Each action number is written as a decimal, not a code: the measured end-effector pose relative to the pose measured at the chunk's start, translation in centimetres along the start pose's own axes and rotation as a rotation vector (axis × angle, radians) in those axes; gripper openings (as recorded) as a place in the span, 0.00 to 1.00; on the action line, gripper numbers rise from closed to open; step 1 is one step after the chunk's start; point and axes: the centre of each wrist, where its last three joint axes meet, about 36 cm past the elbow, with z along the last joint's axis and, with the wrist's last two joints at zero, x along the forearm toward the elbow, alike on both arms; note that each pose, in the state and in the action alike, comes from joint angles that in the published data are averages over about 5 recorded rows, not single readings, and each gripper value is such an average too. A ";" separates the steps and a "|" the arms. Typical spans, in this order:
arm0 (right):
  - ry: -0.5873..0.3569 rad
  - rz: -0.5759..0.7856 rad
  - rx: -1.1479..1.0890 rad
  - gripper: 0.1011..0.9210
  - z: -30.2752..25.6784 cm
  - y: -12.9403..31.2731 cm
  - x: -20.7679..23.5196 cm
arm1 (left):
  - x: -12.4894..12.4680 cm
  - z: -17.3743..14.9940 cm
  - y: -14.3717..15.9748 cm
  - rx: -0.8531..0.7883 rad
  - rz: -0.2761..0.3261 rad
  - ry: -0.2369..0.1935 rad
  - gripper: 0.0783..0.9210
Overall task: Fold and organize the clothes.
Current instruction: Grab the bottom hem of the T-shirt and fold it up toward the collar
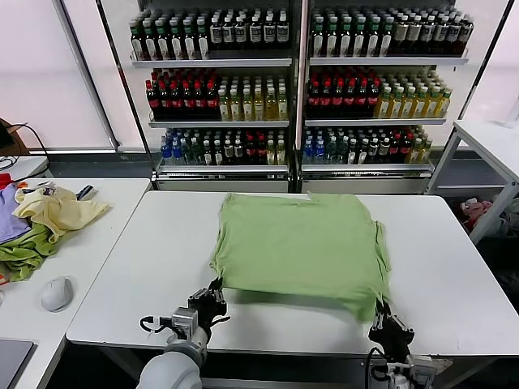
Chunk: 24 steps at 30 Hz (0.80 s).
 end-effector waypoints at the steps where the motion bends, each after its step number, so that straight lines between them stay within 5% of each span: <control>1: -0.009 -0.002 0.004 0.04 -0.2 -0.1 -0.5 | -0.1 -0.2 0.1 -0.002 0.003 -0.006 0.03; 24: -0.064 -0.041 0.133 0.04 -1.0 -0.9 -13.2 | -9.8 -1.8 -0.9 -0.151 -0.021 -0.052 0.03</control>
